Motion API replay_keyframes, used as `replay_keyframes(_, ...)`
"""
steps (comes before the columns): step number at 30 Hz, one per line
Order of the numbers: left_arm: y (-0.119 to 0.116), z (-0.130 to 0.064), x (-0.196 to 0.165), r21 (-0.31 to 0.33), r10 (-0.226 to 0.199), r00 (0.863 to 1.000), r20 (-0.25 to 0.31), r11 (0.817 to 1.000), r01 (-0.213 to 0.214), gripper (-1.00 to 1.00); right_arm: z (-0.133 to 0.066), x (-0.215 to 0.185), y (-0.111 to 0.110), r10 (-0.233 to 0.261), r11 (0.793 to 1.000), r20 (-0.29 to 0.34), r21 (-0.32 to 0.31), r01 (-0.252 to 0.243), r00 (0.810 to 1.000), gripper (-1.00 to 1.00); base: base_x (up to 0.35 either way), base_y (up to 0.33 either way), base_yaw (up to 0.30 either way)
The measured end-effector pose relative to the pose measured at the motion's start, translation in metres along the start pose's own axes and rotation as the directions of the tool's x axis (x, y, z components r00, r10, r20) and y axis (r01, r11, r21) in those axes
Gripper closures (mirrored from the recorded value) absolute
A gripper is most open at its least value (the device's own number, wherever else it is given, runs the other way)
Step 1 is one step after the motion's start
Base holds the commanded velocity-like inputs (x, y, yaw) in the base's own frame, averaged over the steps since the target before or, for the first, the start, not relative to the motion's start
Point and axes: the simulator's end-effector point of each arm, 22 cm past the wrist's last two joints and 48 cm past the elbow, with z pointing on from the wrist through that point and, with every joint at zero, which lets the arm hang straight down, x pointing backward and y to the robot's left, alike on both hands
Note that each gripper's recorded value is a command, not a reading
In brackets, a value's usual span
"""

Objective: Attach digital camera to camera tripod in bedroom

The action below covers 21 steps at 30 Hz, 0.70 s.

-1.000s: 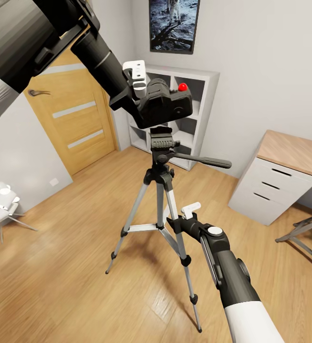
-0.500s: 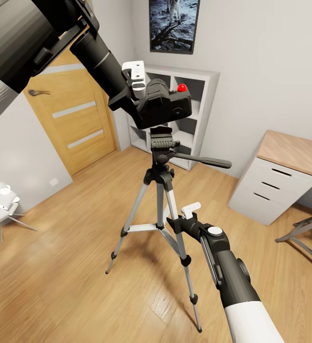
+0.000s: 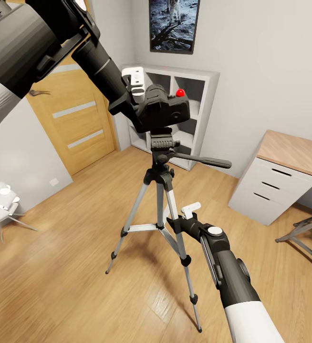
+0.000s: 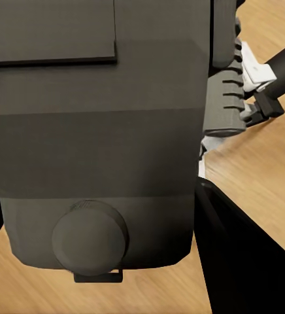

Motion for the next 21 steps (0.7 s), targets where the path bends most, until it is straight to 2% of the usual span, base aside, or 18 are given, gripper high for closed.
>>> replay_keyframes(21, -0.0083, -0.0011, -0.0062, 0.044, -0.013, 0.999, 0.045, 0.999, 0.011, 1.00, 0.0000, -0.0001, 0.0000, 0.000, 1.000, 0.000, 0.000, 0.000, 1.000, 1.00, 0.000, 0.000, 0.000)
